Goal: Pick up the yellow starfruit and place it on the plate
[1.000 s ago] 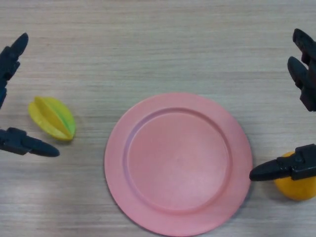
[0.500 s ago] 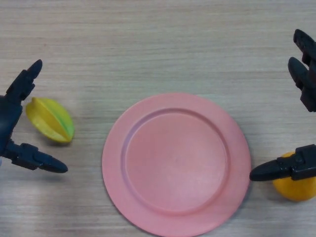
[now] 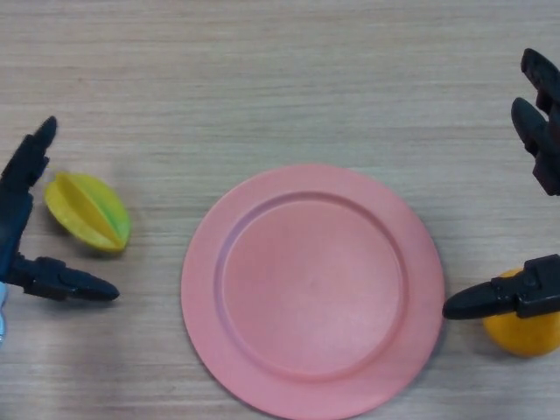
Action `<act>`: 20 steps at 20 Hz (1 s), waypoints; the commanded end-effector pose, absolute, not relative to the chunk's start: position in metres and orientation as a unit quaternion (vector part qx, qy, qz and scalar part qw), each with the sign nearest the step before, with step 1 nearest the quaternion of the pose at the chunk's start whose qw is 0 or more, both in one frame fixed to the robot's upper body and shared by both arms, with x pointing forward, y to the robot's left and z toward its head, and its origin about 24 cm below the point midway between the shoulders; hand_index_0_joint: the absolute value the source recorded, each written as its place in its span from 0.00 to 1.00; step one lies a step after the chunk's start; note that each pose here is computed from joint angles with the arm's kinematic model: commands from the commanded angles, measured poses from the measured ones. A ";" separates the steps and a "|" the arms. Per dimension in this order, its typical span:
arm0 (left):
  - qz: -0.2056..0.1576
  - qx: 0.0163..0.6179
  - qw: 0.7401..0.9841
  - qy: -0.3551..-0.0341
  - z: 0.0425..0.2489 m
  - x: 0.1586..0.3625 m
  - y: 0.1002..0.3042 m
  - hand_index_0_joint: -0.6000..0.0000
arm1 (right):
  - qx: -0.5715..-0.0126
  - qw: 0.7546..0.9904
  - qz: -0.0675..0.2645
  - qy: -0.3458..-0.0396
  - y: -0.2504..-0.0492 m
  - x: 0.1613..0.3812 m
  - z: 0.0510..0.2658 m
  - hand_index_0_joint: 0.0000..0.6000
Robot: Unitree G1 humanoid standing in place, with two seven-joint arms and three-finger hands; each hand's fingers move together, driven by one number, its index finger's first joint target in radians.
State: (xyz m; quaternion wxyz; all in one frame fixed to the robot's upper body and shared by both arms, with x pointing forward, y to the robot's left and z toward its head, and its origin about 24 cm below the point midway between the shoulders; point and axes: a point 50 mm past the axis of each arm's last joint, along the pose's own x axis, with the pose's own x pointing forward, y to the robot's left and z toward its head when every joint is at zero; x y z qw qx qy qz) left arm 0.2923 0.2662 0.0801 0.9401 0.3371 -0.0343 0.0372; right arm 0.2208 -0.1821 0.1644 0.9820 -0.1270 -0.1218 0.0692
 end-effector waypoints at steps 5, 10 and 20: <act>0.091 0.353 0.918 -0.154 0.111 0.301 0.276 0.00 | -0.127 0.965 0.061 -0.223 -0.186 0.211 0.192 0.00; 0.117 0.375 0.899 -0.194 0.127 0.296 0.279 0.00 | -0.126 0.964 0.057 -0.227 -0.187 0.208 0.194 0.00; 0.016 0.306 0.905 -0.295 0.167 0.270 0.211 0.00 | -0.124 0.964 0.058 -0.227 -0.184 0.208 0.197 0.00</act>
